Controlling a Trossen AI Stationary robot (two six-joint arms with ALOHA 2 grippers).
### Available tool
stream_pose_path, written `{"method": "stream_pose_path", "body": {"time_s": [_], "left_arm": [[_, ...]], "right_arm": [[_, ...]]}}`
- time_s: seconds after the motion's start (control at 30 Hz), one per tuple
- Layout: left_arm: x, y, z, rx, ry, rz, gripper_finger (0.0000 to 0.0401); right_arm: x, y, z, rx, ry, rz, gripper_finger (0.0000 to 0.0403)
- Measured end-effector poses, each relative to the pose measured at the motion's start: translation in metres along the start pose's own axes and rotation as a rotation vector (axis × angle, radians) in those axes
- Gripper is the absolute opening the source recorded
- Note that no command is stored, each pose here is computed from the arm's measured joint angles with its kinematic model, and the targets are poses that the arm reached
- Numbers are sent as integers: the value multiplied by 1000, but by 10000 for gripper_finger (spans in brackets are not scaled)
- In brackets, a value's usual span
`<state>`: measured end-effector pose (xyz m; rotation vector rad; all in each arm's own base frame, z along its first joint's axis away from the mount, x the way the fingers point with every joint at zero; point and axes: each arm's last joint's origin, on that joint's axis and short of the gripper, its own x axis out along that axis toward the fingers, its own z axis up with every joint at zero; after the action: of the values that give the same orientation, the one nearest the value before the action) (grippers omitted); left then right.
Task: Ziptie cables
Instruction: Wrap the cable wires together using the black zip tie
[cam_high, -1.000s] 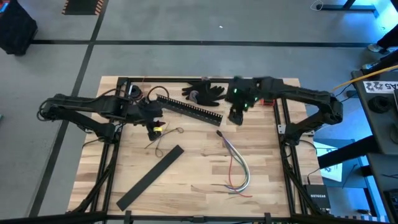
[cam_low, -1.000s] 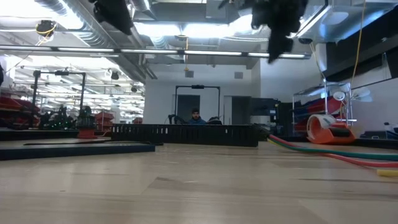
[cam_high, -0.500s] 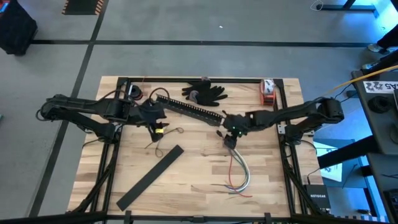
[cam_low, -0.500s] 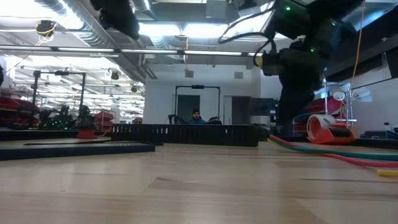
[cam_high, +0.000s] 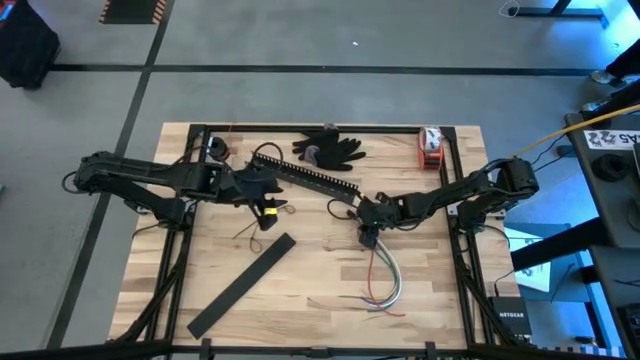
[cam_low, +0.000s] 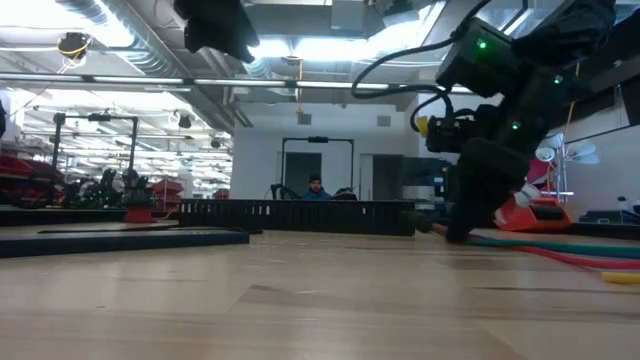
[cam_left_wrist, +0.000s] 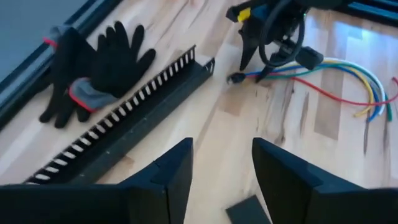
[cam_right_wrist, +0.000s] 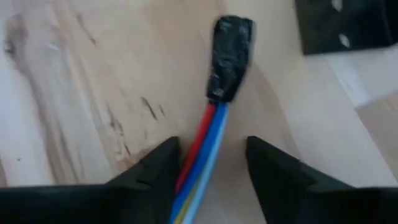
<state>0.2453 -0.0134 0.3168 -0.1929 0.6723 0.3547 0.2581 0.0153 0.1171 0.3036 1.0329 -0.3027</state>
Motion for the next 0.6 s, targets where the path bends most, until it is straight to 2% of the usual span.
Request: {"method": "stream_pose_path", "body": {"time_s": [0.27,0.43,0.5,0.6], "left_arm": [[21,-10,-4,-72,52,3,159],[19,-8,-11,-127,103,39,159],[13,-9,-19,-94,170,48,159],[5,-9,-37,-4,347,73,159]], "right_arm": [[3,5,4,-144,-21,63,20],[-1,11,16,-237,-12,78,23],[-5,15,24,-283,-30,87,20],[-7,18,30,-331,-52,105,9]]}}
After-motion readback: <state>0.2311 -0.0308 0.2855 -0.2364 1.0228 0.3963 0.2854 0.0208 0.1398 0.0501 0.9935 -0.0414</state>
